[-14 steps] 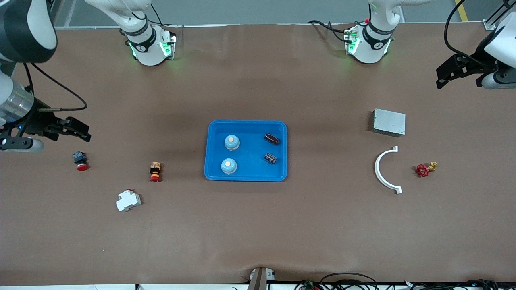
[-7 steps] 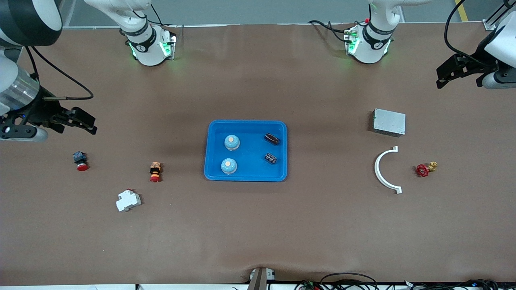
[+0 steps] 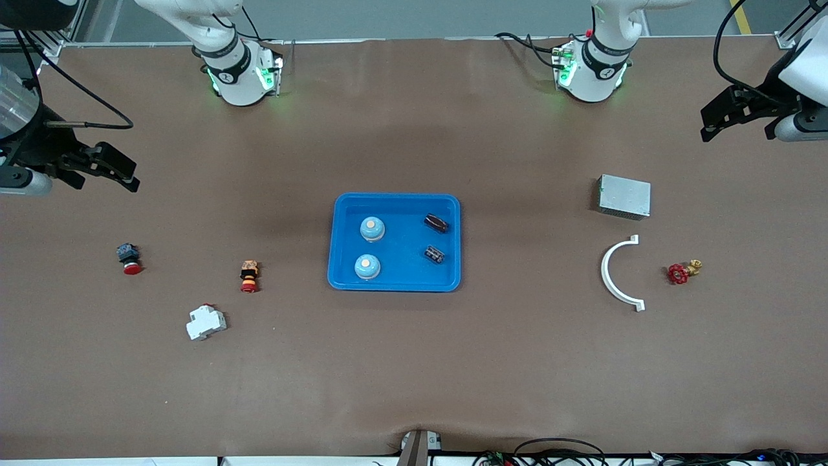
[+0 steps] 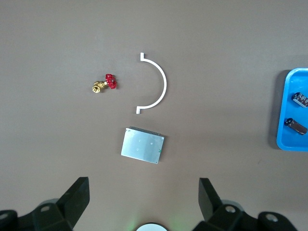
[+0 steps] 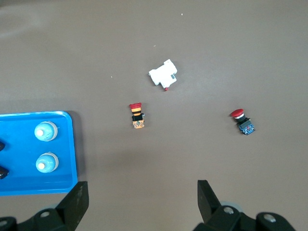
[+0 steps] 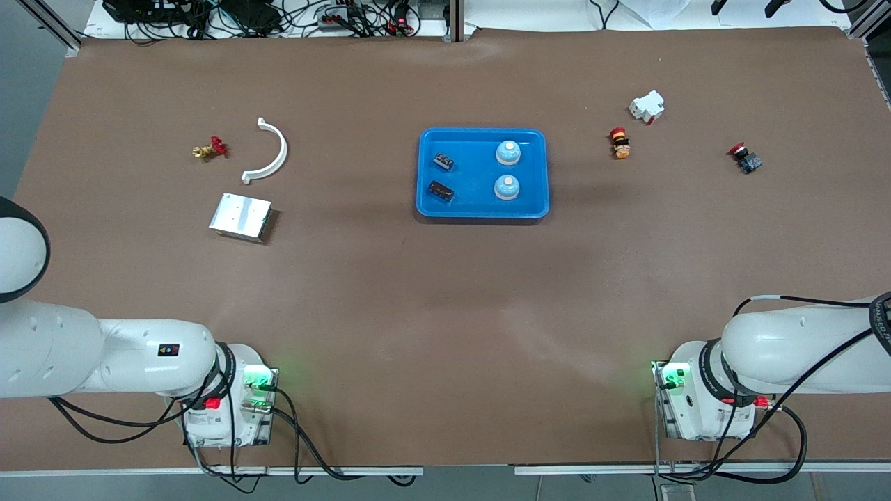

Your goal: Place electrolytic capacitor and blue bell in tray

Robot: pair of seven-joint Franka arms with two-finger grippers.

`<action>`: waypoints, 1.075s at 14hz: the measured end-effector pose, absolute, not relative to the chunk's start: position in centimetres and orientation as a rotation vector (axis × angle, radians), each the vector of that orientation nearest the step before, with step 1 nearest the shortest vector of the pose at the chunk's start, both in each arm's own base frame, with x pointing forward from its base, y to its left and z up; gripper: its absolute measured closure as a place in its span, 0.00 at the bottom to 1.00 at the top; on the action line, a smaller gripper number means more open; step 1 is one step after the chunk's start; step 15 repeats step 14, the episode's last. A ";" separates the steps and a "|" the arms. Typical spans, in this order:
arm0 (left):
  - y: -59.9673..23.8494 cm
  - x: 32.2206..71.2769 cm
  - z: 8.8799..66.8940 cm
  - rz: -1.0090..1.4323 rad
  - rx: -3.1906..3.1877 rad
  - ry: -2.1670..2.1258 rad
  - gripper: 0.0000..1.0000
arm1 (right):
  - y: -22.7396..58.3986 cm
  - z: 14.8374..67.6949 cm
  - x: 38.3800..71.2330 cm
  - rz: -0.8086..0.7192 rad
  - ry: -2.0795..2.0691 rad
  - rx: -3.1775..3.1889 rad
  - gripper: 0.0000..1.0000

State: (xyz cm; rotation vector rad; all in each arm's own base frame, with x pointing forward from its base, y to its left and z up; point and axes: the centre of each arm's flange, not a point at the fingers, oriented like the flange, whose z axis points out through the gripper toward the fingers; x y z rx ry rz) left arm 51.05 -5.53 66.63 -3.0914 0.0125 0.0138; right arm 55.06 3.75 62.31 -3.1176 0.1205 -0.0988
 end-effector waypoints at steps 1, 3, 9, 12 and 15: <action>-5.8 51.0 66.6 0.014 -3.091 0.019 0.00 | 3.4 62.3 55.1 -0.098 0.110 -3.118 0.00; -6.4 51.0 66.6 0.013 -3.090 0.036 0.00 | 2.2 62.3 55.1 -0.089 0.100 -3.120 0.00; -6.5 50.9 66.6 0.013 -3.089 0.041 0.00 | 0.5 63.2 54.4 -0.095 0.098 -3.121 0.00; -6.5 50.9 66.6 0.012 -3.089 0.041 0.00 | 0.9 63.1 54.3 -0.091 0.084 -3.121 0.00; -6.5 50.9 66.6 0.012 -3.089 0.041 0.00 | 1.3 63.1 54.3 -0.089 0.074 -3.120 0.00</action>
